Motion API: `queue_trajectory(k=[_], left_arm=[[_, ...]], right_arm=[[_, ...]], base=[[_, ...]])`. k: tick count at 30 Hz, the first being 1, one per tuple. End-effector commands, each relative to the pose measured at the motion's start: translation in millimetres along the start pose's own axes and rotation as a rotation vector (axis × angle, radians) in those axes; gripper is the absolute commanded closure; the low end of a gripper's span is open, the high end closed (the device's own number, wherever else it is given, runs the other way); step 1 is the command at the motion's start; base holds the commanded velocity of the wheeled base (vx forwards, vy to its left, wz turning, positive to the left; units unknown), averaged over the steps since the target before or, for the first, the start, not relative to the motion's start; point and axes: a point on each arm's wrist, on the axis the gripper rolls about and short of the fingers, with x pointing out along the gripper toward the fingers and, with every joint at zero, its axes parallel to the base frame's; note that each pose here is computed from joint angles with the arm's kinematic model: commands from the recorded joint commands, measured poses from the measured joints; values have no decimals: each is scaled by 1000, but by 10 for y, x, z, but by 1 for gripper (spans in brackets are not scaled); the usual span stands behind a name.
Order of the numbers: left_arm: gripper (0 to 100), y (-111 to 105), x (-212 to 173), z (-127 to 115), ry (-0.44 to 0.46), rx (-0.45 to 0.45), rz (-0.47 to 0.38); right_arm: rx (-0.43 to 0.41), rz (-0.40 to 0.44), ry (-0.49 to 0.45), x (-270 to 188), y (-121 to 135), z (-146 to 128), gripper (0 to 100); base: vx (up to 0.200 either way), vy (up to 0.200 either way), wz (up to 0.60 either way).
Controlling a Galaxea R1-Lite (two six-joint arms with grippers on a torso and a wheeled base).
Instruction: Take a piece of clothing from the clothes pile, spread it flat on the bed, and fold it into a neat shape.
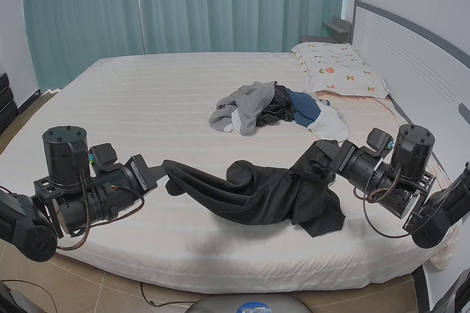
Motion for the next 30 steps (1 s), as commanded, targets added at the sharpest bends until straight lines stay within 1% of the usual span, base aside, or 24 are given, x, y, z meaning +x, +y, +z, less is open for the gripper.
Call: queue_trajectory(k=[1,4,7,12,19,23,30], left_arm=[[100,5,-6,14,-6,0,1],[100,2,-8,21,-9,0,0],[100,5,-10,18,-8,1,1],[100,8,-2,11,-4,1,3],[100,1,-12,16,-7,2,0],[100,1,-12,16,-7,3,0],[100,-18,-37,14,-8,4,-9]], right_arm=[[-12,-11,-18,30,7,24,100],[-27,-29,-31,49,-1,26,100],[-35,-65,-59,69,-4,44,100],[-78,-118,-88,101,-36,48,100],[-86,-115,-106,103,-29,67,100],[-78,-117,-108,115,-65,92,100],[-67,-110,-118,127,-57,124,100]], base=[[0,200,0],[0,200,0],[0,200,0],[0,200,0],[0,200,0],[0,200,0],[0,200,0]])
